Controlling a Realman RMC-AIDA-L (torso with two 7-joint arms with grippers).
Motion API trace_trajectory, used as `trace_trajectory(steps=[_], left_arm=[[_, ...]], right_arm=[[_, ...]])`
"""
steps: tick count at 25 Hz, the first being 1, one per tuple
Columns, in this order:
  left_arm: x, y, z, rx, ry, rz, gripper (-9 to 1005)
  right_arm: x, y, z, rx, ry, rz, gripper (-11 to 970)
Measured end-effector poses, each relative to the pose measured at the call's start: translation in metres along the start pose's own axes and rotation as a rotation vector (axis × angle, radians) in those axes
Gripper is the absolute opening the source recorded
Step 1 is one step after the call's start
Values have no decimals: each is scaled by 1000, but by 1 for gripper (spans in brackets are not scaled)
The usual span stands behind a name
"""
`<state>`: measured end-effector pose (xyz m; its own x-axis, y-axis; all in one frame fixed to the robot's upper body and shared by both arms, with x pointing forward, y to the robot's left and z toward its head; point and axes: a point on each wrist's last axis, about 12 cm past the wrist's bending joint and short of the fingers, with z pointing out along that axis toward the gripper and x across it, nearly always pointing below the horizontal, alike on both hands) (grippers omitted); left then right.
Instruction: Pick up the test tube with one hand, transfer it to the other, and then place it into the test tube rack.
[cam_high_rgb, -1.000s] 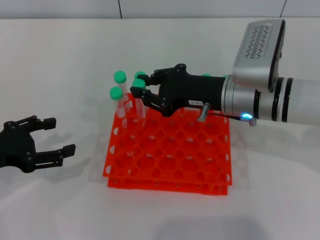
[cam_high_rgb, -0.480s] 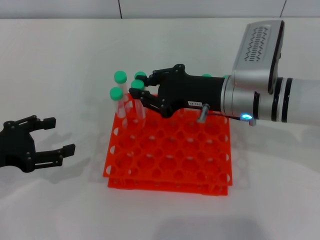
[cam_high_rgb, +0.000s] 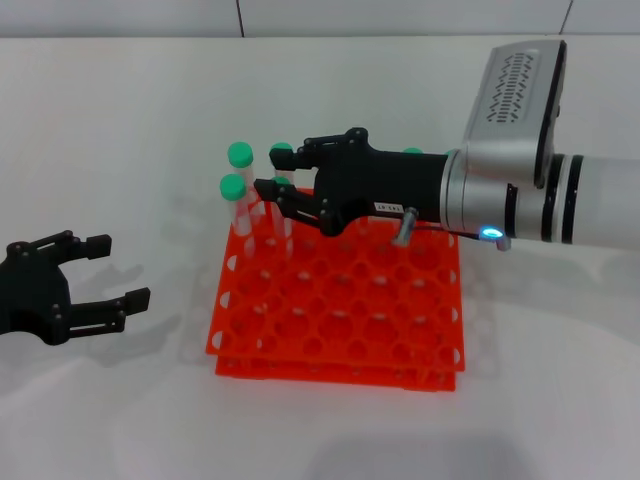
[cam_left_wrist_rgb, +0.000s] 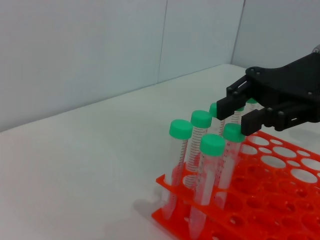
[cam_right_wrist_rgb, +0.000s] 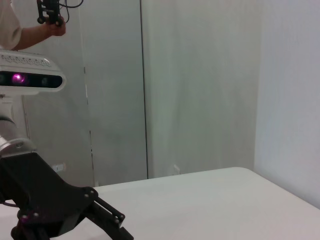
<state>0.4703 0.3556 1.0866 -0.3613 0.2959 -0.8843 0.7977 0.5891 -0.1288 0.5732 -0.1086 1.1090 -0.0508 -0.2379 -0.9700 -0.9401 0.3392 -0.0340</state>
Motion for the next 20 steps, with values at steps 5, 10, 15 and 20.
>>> trace_trajectory(steps=[5, 10, 15, 20], left_arm=[[1, 0, -1, -2, -2, 3, 879], [2, -1, -3, -6, -9, 12, 879], [0, -1, -2, -2, -10, 23, 879], [-3, -1, -1, 14, -20, 52, 880]], right_arm=[[-3, 2, -2, -26, -19, 6, 338], [-9, 6, -25, -113, -107, 28, 341], [2, 2, -61, -143, -129, 33, 343], [26, -2, -105, -86, -134, 70, 346]])
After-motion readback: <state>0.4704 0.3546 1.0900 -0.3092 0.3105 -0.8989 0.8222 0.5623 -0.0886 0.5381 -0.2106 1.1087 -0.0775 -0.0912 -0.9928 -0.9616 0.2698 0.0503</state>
